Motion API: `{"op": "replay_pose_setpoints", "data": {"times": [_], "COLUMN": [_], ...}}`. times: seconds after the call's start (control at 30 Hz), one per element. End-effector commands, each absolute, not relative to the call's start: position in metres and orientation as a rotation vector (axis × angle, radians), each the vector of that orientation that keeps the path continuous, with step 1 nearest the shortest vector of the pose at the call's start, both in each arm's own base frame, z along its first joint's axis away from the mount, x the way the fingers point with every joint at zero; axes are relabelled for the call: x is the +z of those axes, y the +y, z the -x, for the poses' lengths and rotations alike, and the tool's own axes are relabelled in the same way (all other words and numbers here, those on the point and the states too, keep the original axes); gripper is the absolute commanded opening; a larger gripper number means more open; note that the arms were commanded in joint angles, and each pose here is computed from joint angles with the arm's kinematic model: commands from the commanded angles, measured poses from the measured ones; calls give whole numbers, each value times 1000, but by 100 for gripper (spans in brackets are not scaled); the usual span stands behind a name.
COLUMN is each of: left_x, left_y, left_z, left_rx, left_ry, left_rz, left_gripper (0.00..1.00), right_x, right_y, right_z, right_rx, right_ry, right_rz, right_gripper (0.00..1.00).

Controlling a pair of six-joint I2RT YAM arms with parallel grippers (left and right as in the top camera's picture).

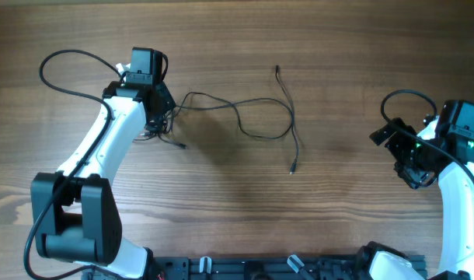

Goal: Untangle cables

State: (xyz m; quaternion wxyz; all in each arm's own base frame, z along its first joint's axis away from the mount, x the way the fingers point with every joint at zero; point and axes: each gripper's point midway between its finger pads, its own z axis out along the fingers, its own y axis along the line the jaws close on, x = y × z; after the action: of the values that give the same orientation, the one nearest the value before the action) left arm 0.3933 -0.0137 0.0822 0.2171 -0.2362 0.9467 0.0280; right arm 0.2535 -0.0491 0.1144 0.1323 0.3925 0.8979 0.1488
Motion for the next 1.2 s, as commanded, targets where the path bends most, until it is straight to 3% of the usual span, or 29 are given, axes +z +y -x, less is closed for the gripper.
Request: {"op": "replay_pose_setpoints", "data": {"times": [0.0,0.1,0.2,0.3,0.43,0.53,0.6,0.73,0.83,1.03,1.17], "left_x": [96,144,220,286,346,363,368,369,378,390,410], "left_y": [-16,-54,-105,-133,-154,-157,-159,-170,-178,-188,-199], "left_z": [-393,-395,-383,-354,-304,-284,-278,-272,-264,-249,-223], "left_rx": [39,-268,-671,-914,-1055,-1056,-1060,-1091,-1158,-1267,-1414], "left_ry": [2618,2588,2440,2271,2089,2023,2008,2004,1957,1896,1774], "left_rz": [652,465,220,39,-235,-319,-337,-381,-447,-548,-721], "left_gripper": [4,4,4,4,4,4,4,4,4,4,4], "right_x": [113,115,131,166,185,195,201,227,238,242,171], "right_y": [-48,-45,-13,30,69,114,142,209,235,300,312], "right_z": [-252,-253,-268,-276,-279,-277,-274,-270,-282,-285,-315], "right_rx": [429,461,726,1103,1260,1322,1342,1409,1375,1388,1189], "right_ry": [2616,2616,2608,2482,2427,2409,2382,2260,2240,2157,2343], "right_rz": [-1125,-1109,-811,-499,-277,-14,154,414,324,349,17], "right_gripper": [100,100,99,81,75,78,87,82,78,87,88]}}
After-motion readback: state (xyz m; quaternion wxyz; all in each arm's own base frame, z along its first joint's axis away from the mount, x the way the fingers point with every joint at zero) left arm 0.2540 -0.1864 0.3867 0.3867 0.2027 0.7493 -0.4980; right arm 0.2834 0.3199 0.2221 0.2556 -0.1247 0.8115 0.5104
